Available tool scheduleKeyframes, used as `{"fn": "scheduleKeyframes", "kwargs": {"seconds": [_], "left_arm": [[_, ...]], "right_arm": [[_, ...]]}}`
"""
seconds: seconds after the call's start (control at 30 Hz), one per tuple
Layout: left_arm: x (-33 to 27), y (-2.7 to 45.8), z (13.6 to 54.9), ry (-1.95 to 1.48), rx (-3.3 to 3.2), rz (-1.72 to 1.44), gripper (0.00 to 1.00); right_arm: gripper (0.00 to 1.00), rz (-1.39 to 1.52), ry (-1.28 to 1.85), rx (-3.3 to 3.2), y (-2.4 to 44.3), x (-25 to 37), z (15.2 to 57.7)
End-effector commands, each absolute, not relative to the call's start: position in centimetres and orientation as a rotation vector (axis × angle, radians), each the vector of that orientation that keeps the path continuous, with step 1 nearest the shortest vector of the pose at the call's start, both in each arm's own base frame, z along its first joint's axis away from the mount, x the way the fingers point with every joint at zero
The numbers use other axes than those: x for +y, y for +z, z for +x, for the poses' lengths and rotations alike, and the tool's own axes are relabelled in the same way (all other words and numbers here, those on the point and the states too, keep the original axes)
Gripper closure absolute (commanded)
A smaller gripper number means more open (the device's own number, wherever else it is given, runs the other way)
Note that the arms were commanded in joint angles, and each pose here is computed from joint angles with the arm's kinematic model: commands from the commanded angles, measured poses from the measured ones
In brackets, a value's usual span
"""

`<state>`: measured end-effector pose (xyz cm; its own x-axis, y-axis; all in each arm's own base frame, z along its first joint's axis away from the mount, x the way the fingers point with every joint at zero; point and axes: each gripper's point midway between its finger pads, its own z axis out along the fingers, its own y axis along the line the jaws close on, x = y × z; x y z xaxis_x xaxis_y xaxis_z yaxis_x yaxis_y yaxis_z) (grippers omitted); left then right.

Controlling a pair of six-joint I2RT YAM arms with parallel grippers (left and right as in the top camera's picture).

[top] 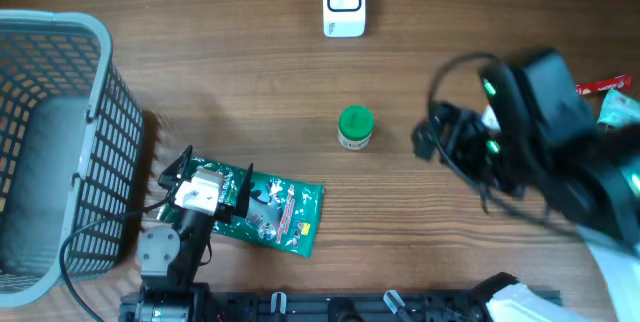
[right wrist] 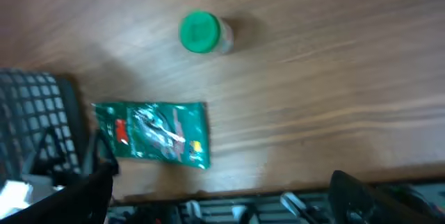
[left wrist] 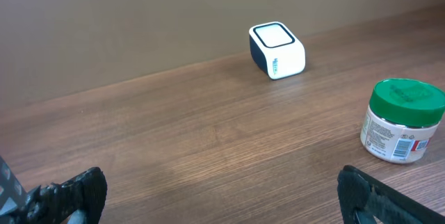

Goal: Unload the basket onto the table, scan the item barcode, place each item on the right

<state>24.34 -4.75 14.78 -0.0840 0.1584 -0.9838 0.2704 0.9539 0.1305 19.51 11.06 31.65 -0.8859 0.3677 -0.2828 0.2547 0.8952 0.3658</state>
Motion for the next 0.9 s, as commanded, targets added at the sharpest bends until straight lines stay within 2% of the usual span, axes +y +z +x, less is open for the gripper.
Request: {"fn": "scheduleKeyframes", "kwargs": {"seconds": [0.0, 0.2, 0.43, 0.47, 0.73, 0.87], "left_arm": [[-5.1, 14.7, 24.2, -0.114, 1.661, 0.338, 0.0], [-5.1, 14.7, 24.2, -0.114, 1.662, 0.338, 0.0], [-5.1, 14.7, 24.2, -0.114, 1.661, 0.338, 0.0], [-5.1, 14.7, 24.2, -0.114, 1.661, 0.338, 0.0], [-5.1, 14.7, 24.2, -0.114, 1.662, 0.338, 0.0], [-5.1, 14.7, 24.2, -0.114, 1.662, 0.338, 0.0]], "right_arm": [[0.0, 0.436, 0.443, 2.687, 30.6, 9.2, 16.7], [0.0, 0.48, 0.424, 2.717, 27.9, 8.4, 15.0], [0.0, 0.466, 0.469, 2.661, 25.7, 12.2, 22.4], [0.0, 0.479, 0.412, 2.73, 23.3, 13.4, 24.6], [0.0, 0.48, 0.233, 2.971, 13.5, 16.8, 30.0], [0.0, 0.454, 0.372, 2.896, 14.4, 18.9, 32.6]]}}
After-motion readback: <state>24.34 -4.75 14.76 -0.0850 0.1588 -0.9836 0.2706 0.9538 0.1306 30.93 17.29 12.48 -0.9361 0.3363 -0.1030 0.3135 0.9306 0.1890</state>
